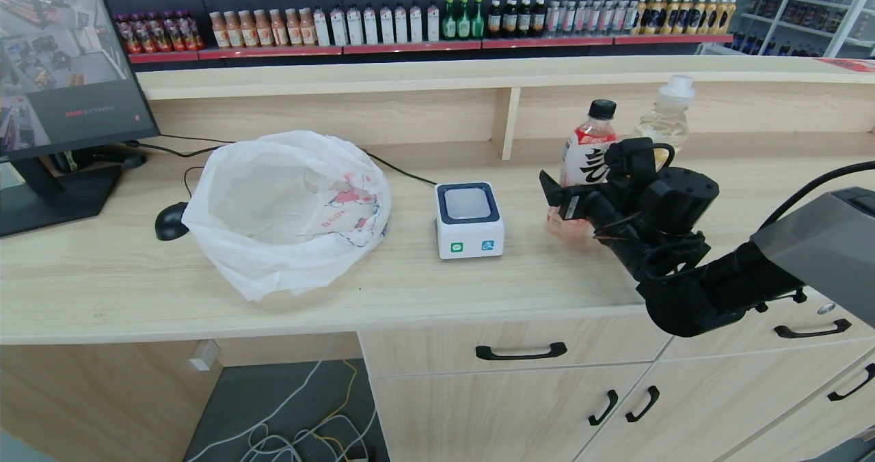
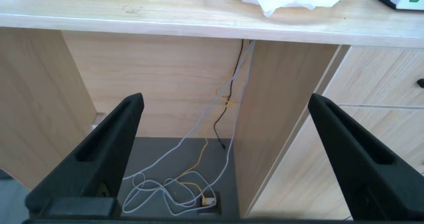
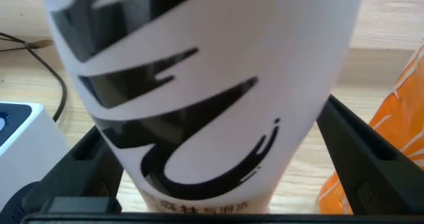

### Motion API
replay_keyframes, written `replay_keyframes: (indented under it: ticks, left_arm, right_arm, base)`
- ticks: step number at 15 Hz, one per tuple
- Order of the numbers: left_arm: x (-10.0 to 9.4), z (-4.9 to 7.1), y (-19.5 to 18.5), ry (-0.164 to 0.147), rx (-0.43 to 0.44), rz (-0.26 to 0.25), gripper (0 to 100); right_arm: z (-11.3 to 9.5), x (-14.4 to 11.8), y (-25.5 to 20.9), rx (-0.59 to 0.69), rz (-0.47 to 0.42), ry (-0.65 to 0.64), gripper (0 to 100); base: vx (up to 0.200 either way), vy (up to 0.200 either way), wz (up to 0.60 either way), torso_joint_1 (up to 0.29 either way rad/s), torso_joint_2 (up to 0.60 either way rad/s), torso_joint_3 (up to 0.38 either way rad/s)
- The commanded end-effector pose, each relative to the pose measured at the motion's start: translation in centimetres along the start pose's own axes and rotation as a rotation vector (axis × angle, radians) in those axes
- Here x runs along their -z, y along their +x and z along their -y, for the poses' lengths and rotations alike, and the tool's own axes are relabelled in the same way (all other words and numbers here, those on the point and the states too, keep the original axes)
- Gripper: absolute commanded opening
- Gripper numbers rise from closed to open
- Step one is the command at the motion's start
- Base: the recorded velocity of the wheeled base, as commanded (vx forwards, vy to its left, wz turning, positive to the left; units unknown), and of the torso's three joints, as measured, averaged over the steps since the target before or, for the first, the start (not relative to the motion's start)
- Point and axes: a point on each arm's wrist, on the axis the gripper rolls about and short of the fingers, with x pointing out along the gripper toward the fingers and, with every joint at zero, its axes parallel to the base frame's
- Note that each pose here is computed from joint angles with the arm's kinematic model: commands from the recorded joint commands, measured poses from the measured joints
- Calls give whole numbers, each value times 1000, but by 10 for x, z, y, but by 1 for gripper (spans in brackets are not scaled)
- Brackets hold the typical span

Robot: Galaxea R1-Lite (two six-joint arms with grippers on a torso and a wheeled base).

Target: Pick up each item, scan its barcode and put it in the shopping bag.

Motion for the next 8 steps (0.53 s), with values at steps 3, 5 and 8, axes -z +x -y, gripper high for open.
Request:
replay_keyframes:
  ticks: [3, 5, 8]
  left_arm:
    - [0, 0, 0, 0, -1, 1, 100]
    - [0, 0, 0, 0, -1, 0, 100]
    - [0, 0, 0, 0, -1, 0, 100]
  right_arm:
    - [-1, -1, 0, -3, 3, -1, 0]
    - [-2, -2, 0, -8, 8, 0, 0]
    - [-3, -4, -1, -20, 15, 1, 0]
  base:
    - [0, 0, 0, 0, 0, 0]
    - [0, 0, 0, 0, 0, 0]
    - [0, 0, 0, 0, 0, 0]
